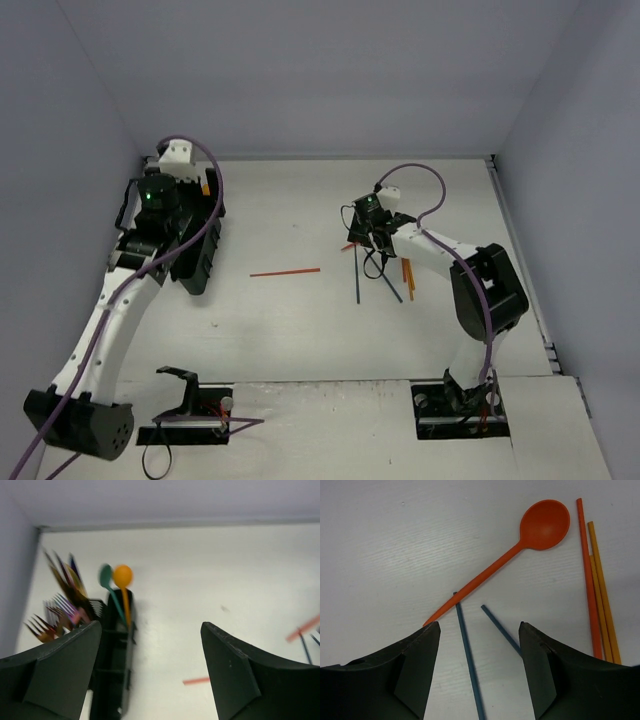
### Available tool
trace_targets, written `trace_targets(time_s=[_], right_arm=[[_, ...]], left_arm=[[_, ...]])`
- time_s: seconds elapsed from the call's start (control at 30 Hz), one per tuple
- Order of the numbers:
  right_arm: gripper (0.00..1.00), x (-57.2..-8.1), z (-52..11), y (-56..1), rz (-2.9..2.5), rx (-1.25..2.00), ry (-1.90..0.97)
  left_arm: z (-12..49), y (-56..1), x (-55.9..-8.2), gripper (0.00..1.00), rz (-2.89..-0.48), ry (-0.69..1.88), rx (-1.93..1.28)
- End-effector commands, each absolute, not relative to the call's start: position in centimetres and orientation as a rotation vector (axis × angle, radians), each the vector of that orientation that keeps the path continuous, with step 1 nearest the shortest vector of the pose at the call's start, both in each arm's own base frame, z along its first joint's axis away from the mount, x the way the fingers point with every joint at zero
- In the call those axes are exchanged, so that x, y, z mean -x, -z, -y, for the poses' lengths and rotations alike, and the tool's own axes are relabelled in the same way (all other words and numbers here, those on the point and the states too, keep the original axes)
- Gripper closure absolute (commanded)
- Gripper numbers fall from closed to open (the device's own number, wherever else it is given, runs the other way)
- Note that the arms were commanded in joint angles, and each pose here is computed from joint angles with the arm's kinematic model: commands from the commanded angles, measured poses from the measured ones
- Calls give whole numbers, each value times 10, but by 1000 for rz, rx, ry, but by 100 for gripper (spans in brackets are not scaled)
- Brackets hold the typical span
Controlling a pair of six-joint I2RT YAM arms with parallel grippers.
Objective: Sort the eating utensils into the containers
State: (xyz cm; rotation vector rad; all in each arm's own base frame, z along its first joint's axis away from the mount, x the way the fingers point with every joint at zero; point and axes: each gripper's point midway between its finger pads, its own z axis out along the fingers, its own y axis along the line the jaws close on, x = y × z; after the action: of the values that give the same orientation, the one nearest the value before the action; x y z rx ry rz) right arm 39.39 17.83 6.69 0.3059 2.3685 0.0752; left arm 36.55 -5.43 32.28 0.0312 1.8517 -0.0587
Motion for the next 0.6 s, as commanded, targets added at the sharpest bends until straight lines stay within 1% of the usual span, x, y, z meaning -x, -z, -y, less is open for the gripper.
trace_targets(time_s=[0.0, 0.1, 0.2, 0.37, 0.57], right_arm=[[39, -426, -171, -75, -2277, -490, -45], [41, -435, -169, -70, -2269, -532, -23], [42, -443, -166, -61, -2269, -571, -5], [44, -454, -162, -41, -2287, -611, 22], [54, -467, -167, -33, -2292, -618, 20]], left_arm=[[93, -287, -330, 22, -1920, 335, -111], [96, -275, -322, 22, -1918, 354, -136], [97, -254, -316, 22, -1964, 363, -144], [98, -252, -314, 22, -1973, 367, -158], [98, -250, -313, 22, -1979, 372, -154]])
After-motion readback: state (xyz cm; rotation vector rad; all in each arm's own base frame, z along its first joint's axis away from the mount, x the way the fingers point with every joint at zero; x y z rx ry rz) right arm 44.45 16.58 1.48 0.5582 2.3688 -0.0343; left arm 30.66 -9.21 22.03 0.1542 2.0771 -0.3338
